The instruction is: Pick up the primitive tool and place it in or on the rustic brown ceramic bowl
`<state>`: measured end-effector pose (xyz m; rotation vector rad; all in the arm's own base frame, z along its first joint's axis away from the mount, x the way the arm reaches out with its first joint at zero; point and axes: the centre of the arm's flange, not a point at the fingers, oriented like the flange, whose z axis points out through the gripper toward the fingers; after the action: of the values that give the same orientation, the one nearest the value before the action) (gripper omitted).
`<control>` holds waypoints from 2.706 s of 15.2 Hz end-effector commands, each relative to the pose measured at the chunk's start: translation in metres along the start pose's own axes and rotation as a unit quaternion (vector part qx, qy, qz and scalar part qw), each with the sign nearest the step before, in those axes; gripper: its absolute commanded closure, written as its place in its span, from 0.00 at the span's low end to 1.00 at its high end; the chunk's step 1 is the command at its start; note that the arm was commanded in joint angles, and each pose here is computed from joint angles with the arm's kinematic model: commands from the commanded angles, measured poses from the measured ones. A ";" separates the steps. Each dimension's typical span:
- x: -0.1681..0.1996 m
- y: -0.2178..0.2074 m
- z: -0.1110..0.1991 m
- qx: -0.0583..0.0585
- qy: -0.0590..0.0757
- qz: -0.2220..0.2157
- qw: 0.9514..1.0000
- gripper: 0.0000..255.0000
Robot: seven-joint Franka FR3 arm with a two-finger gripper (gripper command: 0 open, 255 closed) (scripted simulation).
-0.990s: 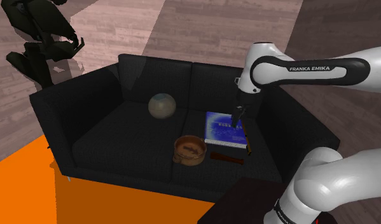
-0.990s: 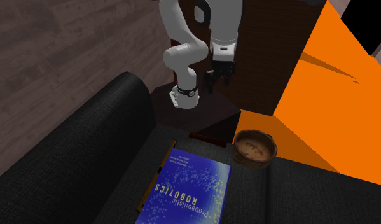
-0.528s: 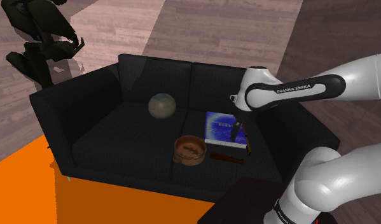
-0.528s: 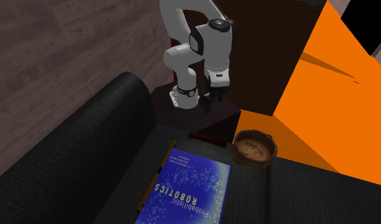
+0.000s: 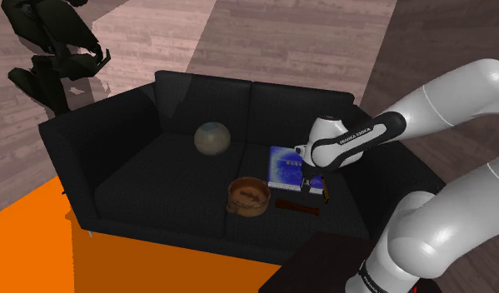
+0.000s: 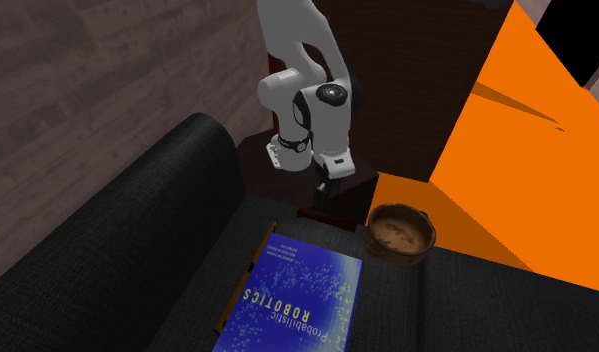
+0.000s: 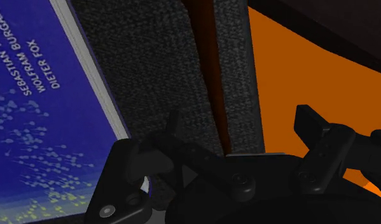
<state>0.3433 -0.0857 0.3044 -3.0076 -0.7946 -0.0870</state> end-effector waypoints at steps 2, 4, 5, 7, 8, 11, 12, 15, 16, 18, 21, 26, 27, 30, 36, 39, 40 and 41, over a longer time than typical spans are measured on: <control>0.000 0.010 0.039 -0.001 0.004 -0.040 0.999 0.00; 0.000 0.013 0.053 -0.001 0.005 -0.049 0.999 0.00; 0.000 0.013 0.058 -0.001 0.005 -0.049 0.999 0.00; 0.000 0.013 0.069 -0.001 0.005 -0.049 0.999 0.00; 0.000 0.013 0.074 -0.001 0.005 -0.049 0.999 0.00; 0.000 0.013 0.088 -0.001 0.005 -0.049 0.999 0.00; 0.000 0.013 0.088 -0.001 0.005 -0.049 0.999 0.00; 0.000 0.013 0.088 -0.001 0.005 -0.049 0.999 0.00; 0.000 0.013 0.088 -0.001 0.005 -0.049 0.999 0.00; 0.000 0.013 0.087 -0.001 0.005 -0.049 0.999 0.00; 0.000 0.013 0.087 -0.001 0.005 -0.049 0.999 1.00; 0.000 0.013 0.087 -0.001 0.005 -0.049 0.999 1.00; 0.000 0.013 0.087 -0.001 0.005 -0.049 0.999 1.00; 0.001 0.013 0.077 -0.001 0.005 -0.049 0.999 1.00; 0.003 0.012 0.045 -0.001 0.005 -0.049 0.999 1.00; 0.004 0.012 0.030 -0.001 0.005 -0.049 0.999 1.00; 0.004 0.012 0.024 -0.001 0.005 -0.049 0.999 1.00; 0.005 0.012 0.019 -0.001 0.005 -0.049 0.999 1.00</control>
<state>0.3540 -0.0925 0.2797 -2.9661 -0.9398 -0.1065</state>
